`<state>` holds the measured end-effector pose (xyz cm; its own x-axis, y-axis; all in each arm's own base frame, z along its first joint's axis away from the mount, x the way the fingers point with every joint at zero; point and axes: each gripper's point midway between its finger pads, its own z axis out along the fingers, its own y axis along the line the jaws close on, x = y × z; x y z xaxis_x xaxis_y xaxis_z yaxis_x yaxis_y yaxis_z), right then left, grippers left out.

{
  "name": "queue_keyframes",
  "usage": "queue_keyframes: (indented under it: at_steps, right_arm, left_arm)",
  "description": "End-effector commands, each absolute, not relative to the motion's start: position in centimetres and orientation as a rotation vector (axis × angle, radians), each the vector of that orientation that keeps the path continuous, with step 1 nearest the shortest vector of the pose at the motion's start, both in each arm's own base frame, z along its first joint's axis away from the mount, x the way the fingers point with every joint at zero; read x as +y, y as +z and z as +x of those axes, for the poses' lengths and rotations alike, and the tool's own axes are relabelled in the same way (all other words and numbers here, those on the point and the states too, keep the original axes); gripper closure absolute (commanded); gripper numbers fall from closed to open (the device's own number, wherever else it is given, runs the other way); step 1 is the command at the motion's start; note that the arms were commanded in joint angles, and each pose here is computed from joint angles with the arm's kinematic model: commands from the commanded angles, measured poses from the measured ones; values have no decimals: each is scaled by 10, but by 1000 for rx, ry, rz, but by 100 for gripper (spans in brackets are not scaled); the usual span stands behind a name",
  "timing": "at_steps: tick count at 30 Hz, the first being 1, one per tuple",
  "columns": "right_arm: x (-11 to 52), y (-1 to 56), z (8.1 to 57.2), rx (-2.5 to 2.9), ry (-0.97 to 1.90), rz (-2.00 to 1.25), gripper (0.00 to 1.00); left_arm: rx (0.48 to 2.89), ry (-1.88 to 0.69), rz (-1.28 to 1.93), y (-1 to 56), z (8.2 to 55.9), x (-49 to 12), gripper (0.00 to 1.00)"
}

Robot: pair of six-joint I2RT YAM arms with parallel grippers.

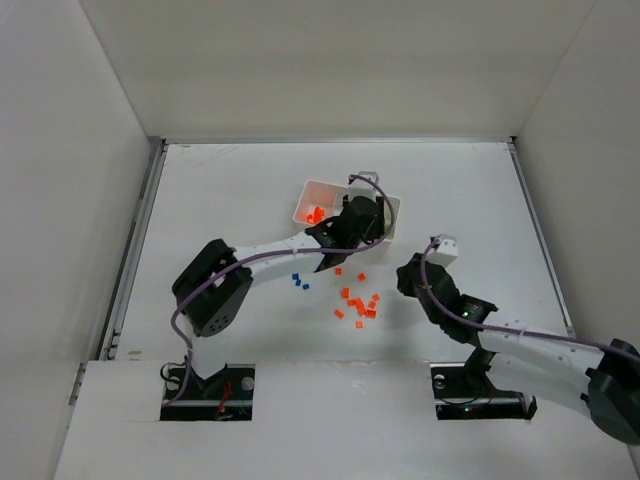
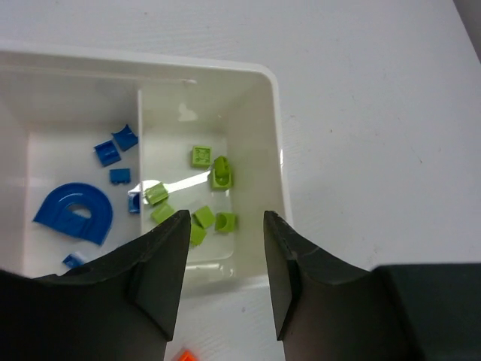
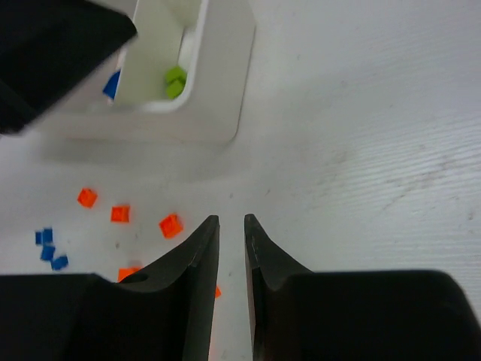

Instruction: Sort the legos into containers by color

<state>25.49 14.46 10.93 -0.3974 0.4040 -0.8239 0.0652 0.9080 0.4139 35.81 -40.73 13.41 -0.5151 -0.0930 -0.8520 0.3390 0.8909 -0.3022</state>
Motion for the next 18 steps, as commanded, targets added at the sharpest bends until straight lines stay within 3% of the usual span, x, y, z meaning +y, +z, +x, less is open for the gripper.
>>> queue_keyframes:
  at_steps: [1, 6, 12, 18]
  right_arm:
    - [191, 124, 255, 1955, 451, 168, 75]
    - [272, 115, 235, 2011, 498, -117, 69]
    - [341, 85, 226, 2067, 531, -275, 53]
    - [377, 61, 226, 2120, 561, -360, 51]
  left_arm:
    - [1918, -596, 87, 196, 360, -377, 59]
    - [1906, -583, -10, 194, 346, -323, 59]
    - [1916, -503, -186, 170, 330, -233, 59]
    - [1971, -438, -308, 132, 301, -172, 59]
